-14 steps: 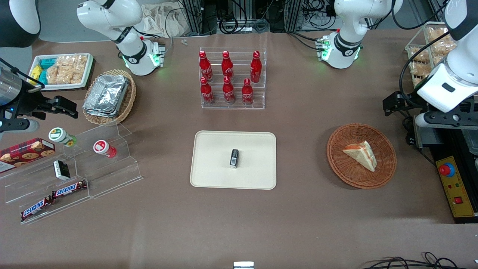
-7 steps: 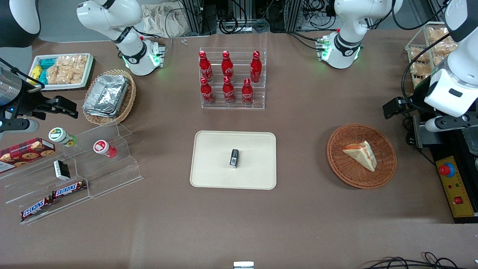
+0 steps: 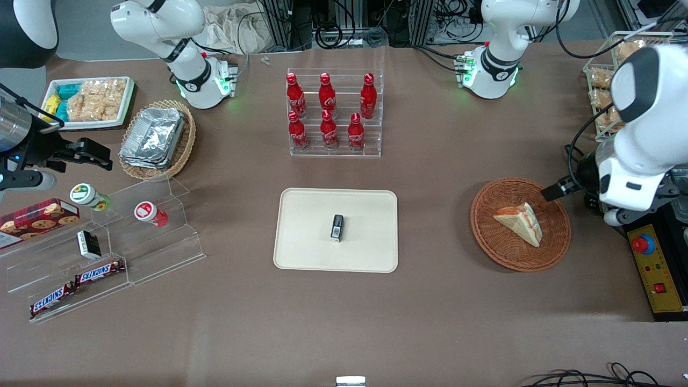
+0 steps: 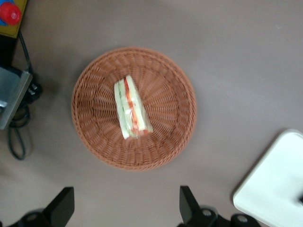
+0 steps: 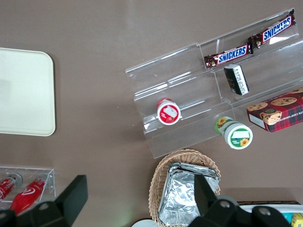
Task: Place sandwich from basket to tray
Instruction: 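Lower the left gripper over the sandwich and close on it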
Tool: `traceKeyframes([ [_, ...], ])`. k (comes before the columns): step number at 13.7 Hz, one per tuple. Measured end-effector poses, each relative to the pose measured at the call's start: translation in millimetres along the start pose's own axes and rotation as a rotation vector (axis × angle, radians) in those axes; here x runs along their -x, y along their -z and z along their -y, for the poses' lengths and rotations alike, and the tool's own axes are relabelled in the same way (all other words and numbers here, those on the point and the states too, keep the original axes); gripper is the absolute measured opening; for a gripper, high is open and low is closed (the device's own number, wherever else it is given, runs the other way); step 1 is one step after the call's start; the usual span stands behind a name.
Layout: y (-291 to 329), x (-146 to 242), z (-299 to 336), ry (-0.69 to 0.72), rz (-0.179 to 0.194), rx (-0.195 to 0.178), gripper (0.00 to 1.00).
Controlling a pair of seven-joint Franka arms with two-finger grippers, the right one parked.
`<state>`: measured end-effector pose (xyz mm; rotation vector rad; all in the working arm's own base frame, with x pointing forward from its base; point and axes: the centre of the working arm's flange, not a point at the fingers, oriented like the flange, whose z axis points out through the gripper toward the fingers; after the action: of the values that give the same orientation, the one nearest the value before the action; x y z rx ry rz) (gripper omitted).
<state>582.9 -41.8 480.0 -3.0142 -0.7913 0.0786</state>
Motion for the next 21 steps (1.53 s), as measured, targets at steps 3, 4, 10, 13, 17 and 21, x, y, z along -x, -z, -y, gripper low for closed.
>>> traceKeyframes([
  [3,-77,2,7,0.117,-0.013,0.010,1.00],
  [4,-102,5,9,0.148,-0.010,0.009,1.00],
  [10,-204,-8,26,0.272,0.015,-0.007,1.00],
  [13,-235,-13,25,0.282,0.013,-0.006,0.98],
  [17,-252,-14,26,0.285,0.028,-0.018,0.65],
  [21,-216,-20,21,0.283,0.017,-0.010,0.37],
])
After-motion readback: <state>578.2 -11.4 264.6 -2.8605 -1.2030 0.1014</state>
